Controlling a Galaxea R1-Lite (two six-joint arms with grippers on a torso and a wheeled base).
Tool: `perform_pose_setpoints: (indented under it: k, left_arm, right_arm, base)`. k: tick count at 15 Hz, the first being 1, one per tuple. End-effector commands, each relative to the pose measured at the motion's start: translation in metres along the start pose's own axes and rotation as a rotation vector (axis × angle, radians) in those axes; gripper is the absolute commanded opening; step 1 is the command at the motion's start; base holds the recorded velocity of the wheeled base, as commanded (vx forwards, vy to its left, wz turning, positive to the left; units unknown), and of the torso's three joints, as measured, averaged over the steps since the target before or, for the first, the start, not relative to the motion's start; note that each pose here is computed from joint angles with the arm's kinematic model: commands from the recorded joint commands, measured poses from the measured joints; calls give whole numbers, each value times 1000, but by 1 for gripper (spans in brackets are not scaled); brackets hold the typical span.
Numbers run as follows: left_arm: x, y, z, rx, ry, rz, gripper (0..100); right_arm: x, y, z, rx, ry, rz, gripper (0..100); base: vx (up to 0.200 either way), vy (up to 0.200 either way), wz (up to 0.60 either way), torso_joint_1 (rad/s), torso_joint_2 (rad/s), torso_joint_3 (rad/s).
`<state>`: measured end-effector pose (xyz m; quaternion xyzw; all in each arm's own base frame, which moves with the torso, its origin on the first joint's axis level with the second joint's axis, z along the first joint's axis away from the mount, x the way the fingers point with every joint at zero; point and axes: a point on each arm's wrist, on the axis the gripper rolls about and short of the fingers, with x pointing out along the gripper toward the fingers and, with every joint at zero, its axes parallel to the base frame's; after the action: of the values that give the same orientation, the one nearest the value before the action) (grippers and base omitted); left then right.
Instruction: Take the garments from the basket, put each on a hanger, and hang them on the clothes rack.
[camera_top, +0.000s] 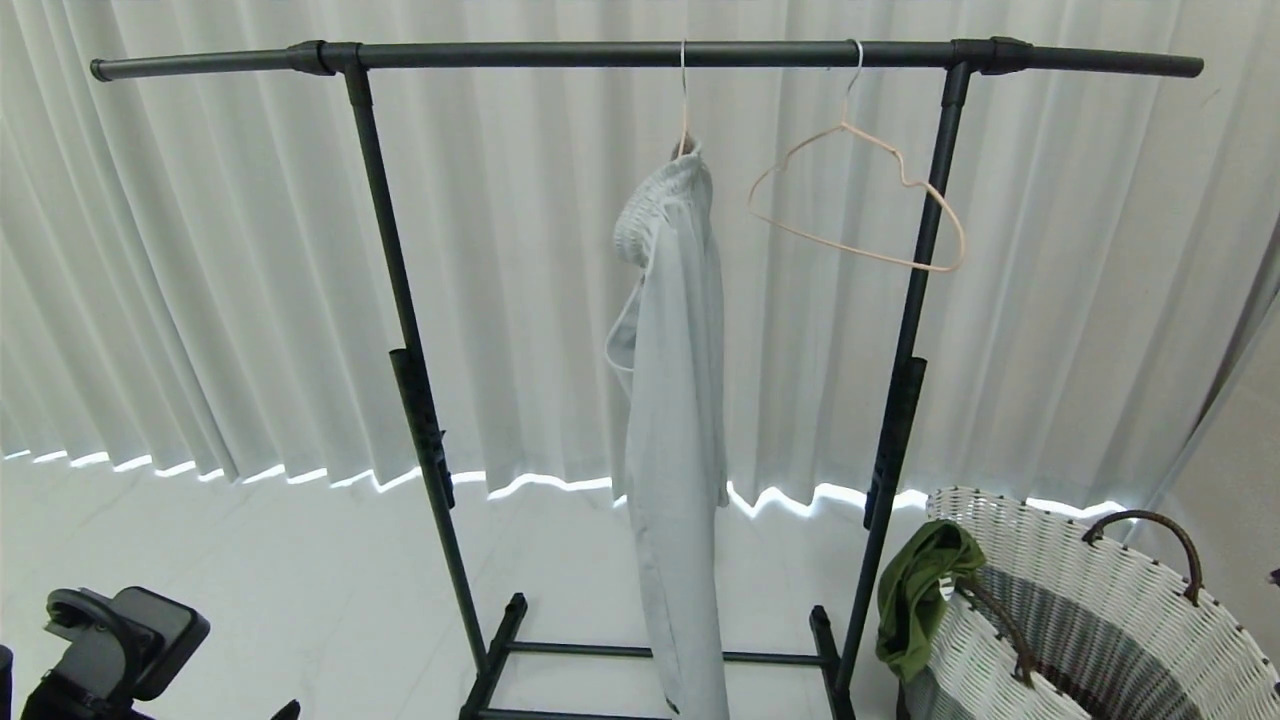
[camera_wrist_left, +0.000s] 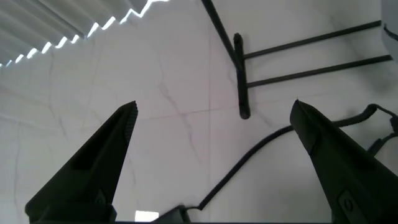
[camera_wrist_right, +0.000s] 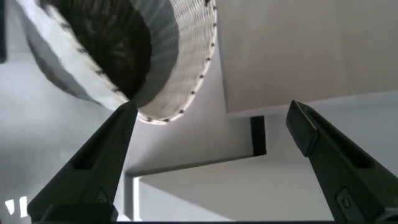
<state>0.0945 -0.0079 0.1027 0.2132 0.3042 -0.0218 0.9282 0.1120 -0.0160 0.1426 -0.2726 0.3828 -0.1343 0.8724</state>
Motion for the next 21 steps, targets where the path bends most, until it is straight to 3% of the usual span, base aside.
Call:
perform_pose_setpoints:
  k: [1,4,6,11,14,17,21]
  left_arm:
    - [2,0,2,2,3,-3,100]
    - [5,2,9,-3,4,-4,100]
    - [7,3,14,-3,1,-3,100]
    - [10,2,24,13,-17,-22,100]
    - [9,-2,26,37,-31,-51,100]
    - [7,-8,28,68,-58,-94,100]
    - [-1,-13,29,88,-117,-136,100]
  right_arm:
    - [-1,2,2,-4,-29,42,100]
    - [1,3,7,4,-102,116,100]
    - [4,4,9,5,-106,135,100]
    - [35,17,24,-16,-110,306,100]
    - [62,30,32,-35,-95,406,100]
    - [78,54,26,-83,-71,535,100]
    - [112,81,23,-105,-72,562,100]
  base:
    - [200,0,0,-2,2,12]
    - [200,0,0,-4,4,7]
    - [200,0,0,-2,2,2]
    - [200,0,0,0,1,1]
    - [67,0,0,1,1,1]
    - [0,0,0,0,0,0]
    - [0,0,0,0,0,0]
